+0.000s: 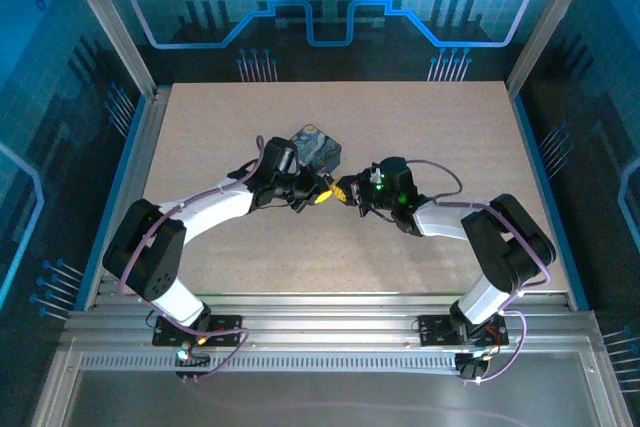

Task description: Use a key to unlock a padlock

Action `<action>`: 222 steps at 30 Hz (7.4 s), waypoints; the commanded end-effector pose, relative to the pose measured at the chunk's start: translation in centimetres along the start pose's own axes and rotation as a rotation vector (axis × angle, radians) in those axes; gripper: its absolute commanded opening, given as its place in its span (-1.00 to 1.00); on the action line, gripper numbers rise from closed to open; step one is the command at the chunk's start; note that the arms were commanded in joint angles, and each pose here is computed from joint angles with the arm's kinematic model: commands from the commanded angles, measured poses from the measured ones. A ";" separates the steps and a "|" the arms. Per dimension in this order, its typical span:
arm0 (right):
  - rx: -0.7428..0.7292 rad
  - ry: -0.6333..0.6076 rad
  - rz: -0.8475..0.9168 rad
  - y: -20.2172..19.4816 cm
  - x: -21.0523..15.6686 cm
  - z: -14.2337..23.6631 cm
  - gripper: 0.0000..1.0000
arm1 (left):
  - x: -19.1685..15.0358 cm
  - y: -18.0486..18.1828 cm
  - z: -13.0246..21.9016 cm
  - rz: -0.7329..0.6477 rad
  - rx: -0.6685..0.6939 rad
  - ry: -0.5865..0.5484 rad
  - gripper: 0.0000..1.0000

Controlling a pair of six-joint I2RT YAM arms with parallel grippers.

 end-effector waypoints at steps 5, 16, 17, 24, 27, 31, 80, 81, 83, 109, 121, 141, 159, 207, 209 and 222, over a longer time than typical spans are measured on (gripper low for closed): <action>0.020 0.054 0.039 0.5 -1.2 -0.4 -0.73 | 1.1 0.2 1.2 -0.031 -0.014 -0.042 -1.00; -0.143 -0.018 0.216 -1.4 1.6 4.1 -0.27 | 2.7 0.6 3.7 -0.206 0.063 -0.056 -1.00; -0.129 -0.001 0.311 -0.5 1.9 4.4 -0.26 | 2.6 0.3 3.8 -0.253 0.065 -0.028 -1.00; -0.003 0.235 0.954 3.2 1.0 6.9 -0.19 | 1.6 -1.2 4.3 -0.546 0.047 0.131 -1.00; 0.051 0.278 0.989 2.8 1.5 7.4 -0.19 | 1.9 -1.5 3.9 -0.562 0.030 0.147 -1.00; -0.057 0.263 0.890 1.0 2.8 6.8 -0.23 | 2.1 -0.8 2.4 -0.566 0.098 0.166 -1.00; -0.209 0.213 0.794 -2.8 1.7 6.6 -0.30 | -1.4 6.2 -7.8 -0.538 0.877 -0.129 -0.45; -0.209 0.213 0.796 -2.8 1.6 6.7 -0.30 | -1.4 6.1 -7.9 -0.539 0.872 -0.132 -0.46; -0.210 0.211 0.799 -2.8 1.5 6.9 -0.30 | -1.3 5.6 -7.8 -0.542 0.858 -0.136 -0.52; -0.211 0.201 0.812 -2.2 0.4 8.0 -0.31 | -1.0 1.6 -3.1 -0.640 0.633 -0.146 -1.00; -0.243 0.212 0.790 -3.4 0.7 6.9 -0.31 | -1.4 2.2 -3.9 -0.661 0.546 0.014 -1.00; -0.323 0.211 0.777 -3.8 0.7 6.6 -0.31 | -3.1 1.1 -4.3 -0.655 0.506 0.067 -0.08; -0.610 0.276 0.875 -4.4 -0.8 -0.1 -0.09 | 0.7 4.3 2.4 -0.436 0.537 -0.106 -0.02; -0.495 0.266 0.712 -8.0 0.0 -0.5 -0.97 | -1.1 5.8 -2.3 -0.293 0.364 0.019 -0.14; -0.480 0.271 0.712 -7.8 -0.1 -0.5 -0.97 | -1.0 5.8 -2.8 -0.281 0.351 0.014 -0.14; -0.394 0.280 0.691 -6.9 -0.7 -0.5 -0.97 | -0.6 6.1 -4.8 -0.226 0.293 0.037 -0.32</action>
Point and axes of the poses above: each hand's point on the last joint's axis, 136 mm out from that joint toward the fingers, its own z axis back along the fingers, its own y axis along the line the jaws close on, x = y × z, the point moved 8 cm from there along z, back along the fingers, and after that the axes turned 4 degrees about z, right-handed, at the moved point
